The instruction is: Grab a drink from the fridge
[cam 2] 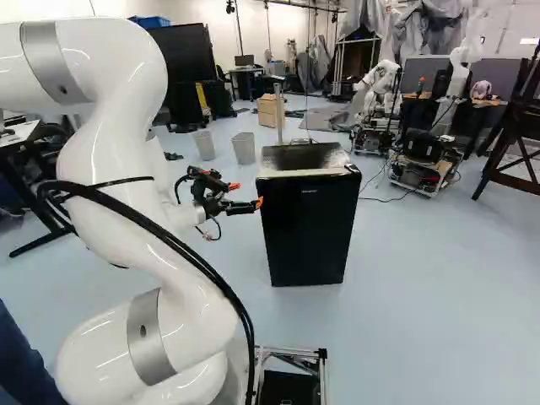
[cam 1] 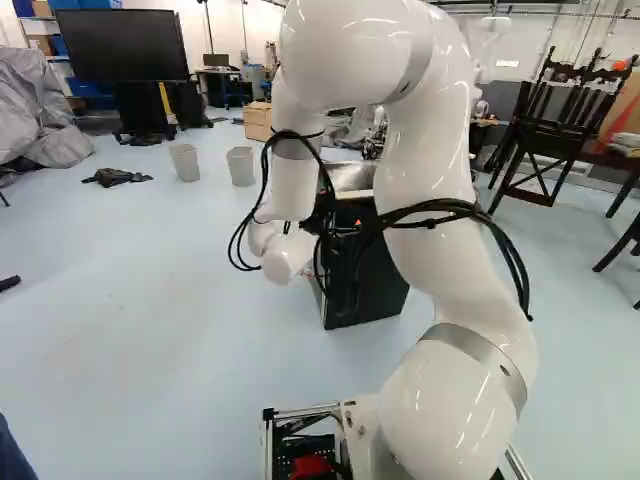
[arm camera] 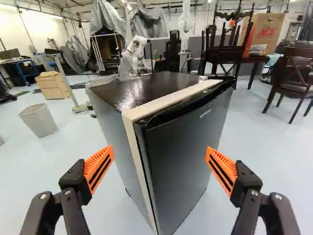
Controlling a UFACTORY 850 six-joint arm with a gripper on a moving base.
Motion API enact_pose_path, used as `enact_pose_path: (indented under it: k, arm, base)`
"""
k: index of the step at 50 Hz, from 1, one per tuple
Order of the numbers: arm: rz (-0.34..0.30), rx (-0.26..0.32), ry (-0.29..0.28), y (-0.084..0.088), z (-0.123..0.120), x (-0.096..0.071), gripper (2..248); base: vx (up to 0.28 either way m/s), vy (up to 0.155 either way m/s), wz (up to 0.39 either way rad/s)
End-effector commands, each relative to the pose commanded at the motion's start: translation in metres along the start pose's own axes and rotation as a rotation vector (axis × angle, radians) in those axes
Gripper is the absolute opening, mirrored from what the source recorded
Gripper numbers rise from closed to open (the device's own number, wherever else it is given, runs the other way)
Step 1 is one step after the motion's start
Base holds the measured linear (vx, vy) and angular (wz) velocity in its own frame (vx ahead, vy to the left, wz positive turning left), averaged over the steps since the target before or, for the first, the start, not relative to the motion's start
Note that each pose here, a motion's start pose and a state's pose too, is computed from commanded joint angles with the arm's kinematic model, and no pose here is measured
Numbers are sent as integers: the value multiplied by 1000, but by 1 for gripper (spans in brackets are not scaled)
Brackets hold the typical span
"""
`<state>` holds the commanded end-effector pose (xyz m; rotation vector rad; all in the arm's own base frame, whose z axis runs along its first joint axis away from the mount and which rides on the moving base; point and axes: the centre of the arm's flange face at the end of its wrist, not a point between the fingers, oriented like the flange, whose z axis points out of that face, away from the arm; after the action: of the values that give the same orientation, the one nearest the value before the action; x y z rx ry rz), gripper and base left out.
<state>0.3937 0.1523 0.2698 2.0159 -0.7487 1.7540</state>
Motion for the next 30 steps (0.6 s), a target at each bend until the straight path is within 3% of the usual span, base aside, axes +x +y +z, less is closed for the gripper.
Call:
enact_pose_path:
  k: [30]
  arm:
    - [92,-150,9,-41,0,-8,247]
  base:
    - [0,0,0]
